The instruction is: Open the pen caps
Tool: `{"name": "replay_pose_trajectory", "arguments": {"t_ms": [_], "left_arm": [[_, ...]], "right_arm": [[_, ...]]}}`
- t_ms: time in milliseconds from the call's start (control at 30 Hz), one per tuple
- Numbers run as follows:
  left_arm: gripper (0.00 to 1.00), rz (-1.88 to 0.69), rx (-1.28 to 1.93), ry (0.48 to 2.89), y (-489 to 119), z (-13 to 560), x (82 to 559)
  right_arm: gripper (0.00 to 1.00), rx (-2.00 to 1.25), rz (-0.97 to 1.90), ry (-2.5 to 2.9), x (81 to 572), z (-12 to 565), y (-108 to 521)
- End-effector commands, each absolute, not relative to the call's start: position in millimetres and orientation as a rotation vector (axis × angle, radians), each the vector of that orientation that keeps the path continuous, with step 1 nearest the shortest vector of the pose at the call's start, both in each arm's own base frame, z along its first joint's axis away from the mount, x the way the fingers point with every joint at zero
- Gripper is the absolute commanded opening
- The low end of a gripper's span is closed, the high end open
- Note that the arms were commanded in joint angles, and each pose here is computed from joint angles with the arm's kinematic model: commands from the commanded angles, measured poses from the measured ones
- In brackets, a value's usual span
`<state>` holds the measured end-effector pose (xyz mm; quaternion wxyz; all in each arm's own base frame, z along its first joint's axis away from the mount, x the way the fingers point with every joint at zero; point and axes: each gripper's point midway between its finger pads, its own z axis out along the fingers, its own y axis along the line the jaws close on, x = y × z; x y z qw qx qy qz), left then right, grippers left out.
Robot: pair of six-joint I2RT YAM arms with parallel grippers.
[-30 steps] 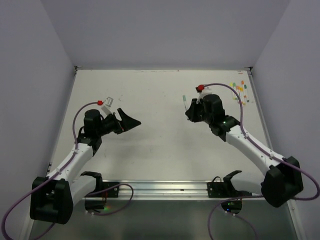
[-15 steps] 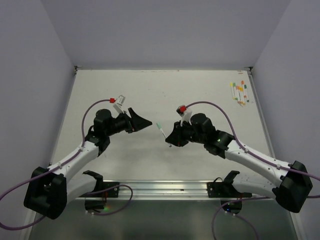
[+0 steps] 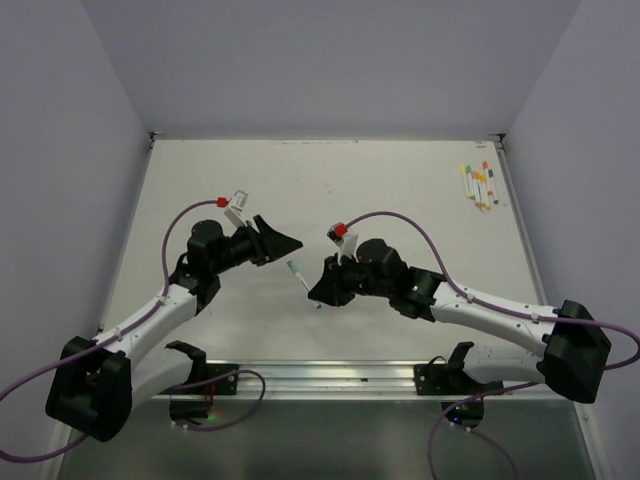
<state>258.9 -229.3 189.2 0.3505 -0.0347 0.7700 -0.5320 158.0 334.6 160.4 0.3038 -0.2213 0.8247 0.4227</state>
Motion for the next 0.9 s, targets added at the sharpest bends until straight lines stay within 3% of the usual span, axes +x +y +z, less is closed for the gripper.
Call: {"name": "replay_pose_trajectory", "arguments": {"t_ms": [0, 867], "left_arm": [[0.62, -1.389, -0.070, 1.928, -229.8, 201.9, 255.9], [0.33, -1.430, -0.058, 1.956, -229.6, 191.4, 239.2]], "right_arm": [[0.00, -0.518, 1.152, 2.064, 175.3, 194.9, 349.6], [0.00, -0.481, 1.082, 2.045, 200.7, 195.7, 364.6]]}}
